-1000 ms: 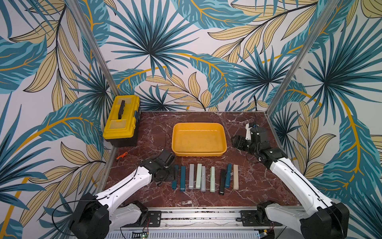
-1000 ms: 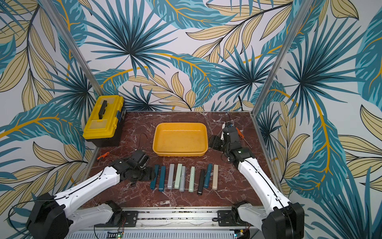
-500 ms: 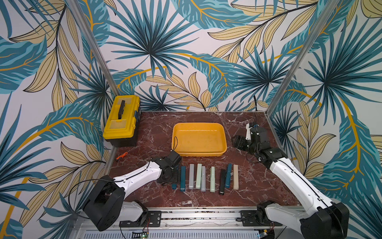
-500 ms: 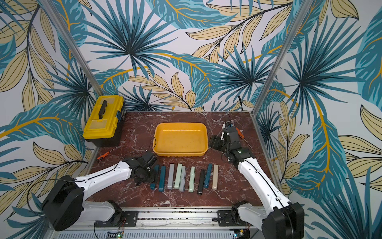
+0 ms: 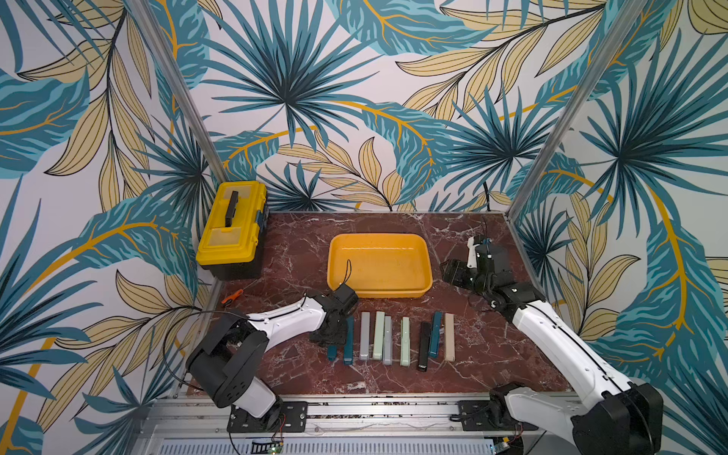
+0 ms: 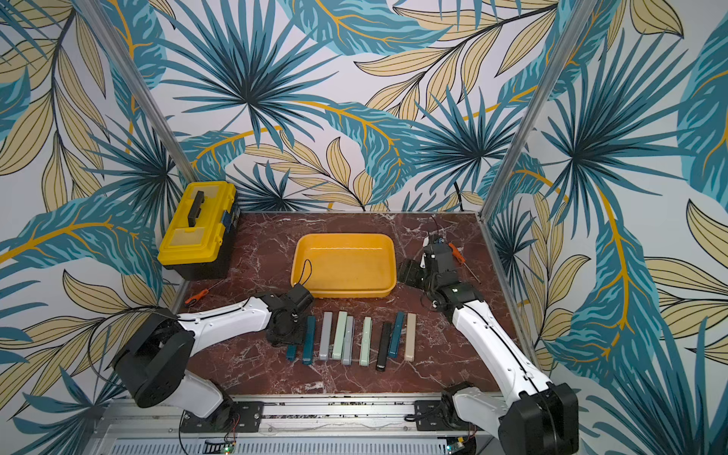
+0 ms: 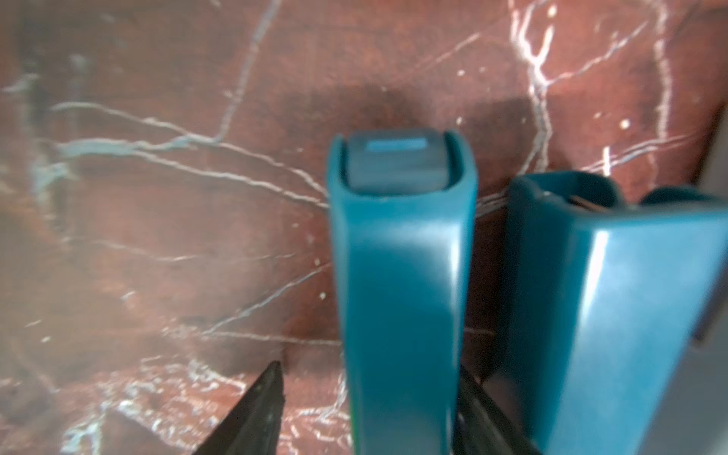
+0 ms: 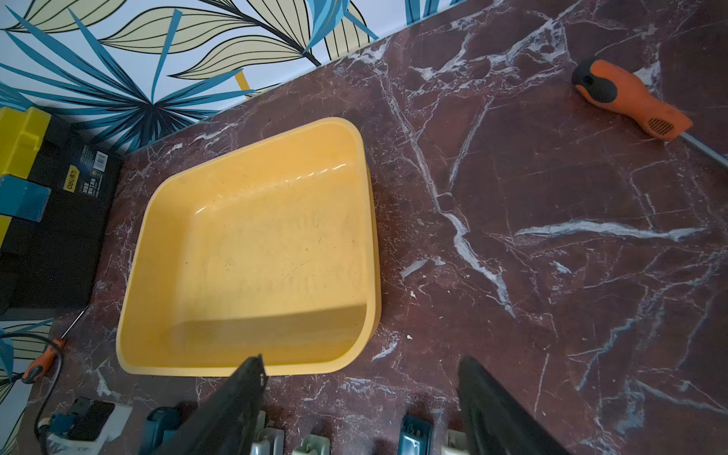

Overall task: Put the pruning pliers into the storage box
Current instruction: Pick up the pruning pliers from the center of the board.

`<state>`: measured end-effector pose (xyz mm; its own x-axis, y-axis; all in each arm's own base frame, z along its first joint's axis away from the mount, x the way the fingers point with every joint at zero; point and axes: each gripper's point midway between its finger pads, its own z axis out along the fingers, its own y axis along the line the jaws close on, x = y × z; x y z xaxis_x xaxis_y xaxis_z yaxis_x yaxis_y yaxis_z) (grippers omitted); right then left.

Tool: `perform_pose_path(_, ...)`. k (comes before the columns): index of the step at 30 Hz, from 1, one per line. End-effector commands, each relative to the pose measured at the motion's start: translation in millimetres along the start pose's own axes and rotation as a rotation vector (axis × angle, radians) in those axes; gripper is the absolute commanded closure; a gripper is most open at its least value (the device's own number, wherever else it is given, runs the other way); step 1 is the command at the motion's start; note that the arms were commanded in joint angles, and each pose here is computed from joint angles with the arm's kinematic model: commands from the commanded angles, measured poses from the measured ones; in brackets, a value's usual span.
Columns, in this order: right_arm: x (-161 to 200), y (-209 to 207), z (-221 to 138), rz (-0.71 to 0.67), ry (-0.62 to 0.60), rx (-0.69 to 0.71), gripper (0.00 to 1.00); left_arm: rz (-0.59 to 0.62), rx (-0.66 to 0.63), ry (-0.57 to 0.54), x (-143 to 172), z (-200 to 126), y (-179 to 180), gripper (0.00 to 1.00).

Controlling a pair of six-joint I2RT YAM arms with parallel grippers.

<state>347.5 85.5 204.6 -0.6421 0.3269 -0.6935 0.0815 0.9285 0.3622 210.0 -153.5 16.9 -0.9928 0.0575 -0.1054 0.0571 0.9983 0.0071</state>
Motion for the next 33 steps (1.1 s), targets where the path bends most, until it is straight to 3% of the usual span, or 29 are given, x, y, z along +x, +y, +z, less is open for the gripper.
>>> perform_pose_path(1, 6, -1, 5, -0.015, 0.015, 0.004, 0.21, 0.008, 0.003, -0.023, -6, 3, -7, 0.39)
perform_pose_path(5, 5, -2, 2, -0.014, 0.009, 0.004, 0.21, 0.008, 0.006, -0.005, -3, 9, -10, 0.51)
perform_pose_path(16, 5, 0, 4, -0.003, 0.007, -0.007, 0.21, 0.008, -0.005, 0.001, 0, 4, -8, 0.69)
perform_pose_path(33, -1, 7, 9, 0.027, -0.014, -0.037, 0.21, -0.016, -0.022, -0.062, -21, -79, 2, 0.73)
